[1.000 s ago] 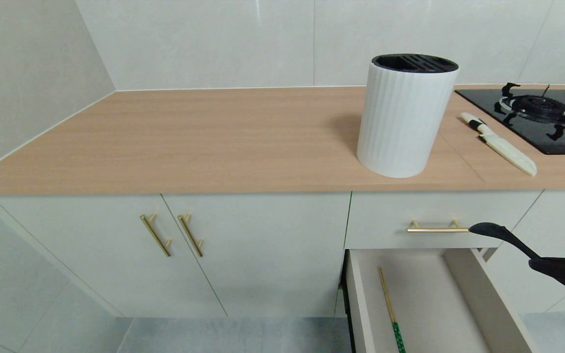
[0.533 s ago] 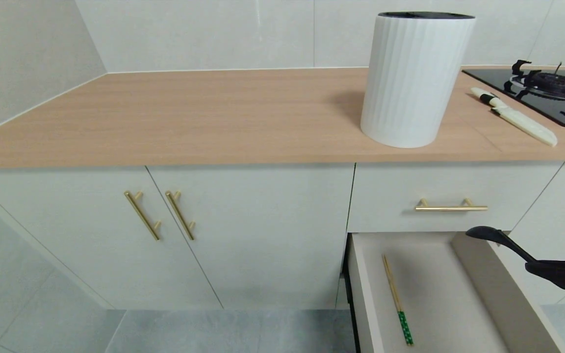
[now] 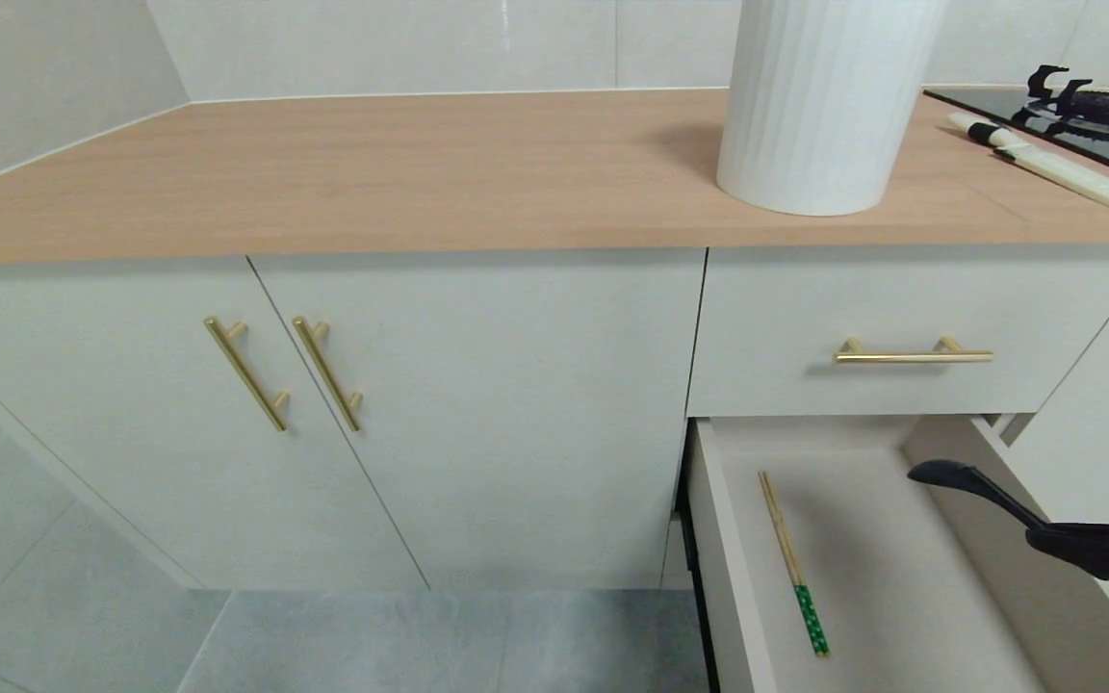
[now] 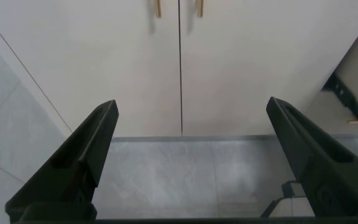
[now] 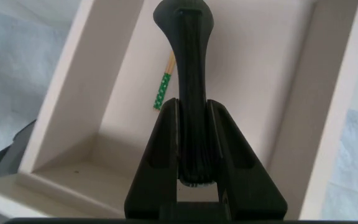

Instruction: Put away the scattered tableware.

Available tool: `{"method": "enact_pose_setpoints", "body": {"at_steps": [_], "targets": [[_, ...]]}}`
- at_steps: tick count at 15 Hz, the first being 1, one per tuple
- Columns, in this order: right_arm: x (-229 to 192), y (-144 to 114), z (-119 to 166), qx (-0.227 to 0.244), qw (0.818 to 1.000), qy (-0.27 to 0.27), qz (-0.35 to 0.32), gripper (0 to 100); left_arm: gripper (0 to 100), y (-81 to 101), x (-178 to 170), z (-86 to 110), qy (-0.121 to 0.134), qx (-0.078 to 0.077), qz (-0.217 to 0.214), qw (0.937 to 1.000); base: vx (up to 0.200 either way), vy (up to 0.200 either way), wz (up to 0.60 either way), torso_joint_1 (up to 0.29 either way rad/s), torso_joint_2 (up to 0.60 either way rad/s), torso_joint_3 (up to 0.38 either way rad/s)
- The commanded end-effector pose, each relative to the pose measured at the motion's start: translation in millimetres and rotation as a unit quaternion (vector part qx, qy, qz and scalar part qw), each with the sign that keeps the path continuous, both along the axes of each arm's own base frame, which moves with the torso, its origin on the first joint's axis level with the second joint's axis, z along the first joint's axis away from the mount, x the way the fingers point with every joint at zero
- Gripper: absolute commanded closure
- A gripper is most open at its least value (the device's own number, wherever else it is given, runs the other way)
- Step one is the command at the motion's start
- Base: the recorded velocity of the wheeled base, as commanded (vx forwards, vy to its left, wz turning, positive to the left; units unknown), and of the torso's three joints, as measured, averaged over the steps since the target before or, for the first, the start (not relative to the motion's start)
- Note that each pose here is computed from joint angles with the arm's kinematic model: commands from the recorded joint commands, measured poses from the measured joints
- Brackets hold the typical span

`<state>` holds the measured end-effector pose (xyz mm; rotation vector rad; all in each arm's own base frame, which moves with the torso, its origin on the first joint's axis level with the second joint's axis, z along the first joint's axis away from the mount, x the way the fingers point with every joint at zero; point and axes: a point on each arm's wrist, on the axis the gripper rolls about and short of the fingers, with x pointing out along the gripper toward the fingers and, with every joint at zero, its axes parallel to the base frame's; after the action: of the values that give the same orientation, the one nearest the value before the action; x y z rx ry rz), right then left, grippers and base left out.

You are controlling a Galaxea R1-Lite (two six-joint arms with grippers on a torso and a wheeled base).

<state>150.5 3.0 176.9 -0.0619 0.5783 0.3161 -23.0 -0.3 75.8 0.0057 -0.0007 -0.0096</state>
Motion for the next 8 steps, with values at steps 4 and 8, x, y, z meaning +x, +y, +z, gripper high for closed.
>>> {"method": "enact_pose_setpoints", "body": {"at_steps": [4, 8], "targets": [[0, 1, -4, -0.014, 1.000, 0.004, 0.012, 100, 0, 0.0, 0, -0.1, 0.000, 0.000, 0.000, 1.0000, 0.000, 0.000, 0.00, -0.019, 0.04, 0.019], [13, 3, -18, -0.034, 0.998, 0.042, 0.015, 100, 0, 0.0, 0, -0.1, 0.000, 0.000, 0.000, 1.0000, 0.000, 0.000, 0.00, 0.000, 0.00, 0.000]]}}
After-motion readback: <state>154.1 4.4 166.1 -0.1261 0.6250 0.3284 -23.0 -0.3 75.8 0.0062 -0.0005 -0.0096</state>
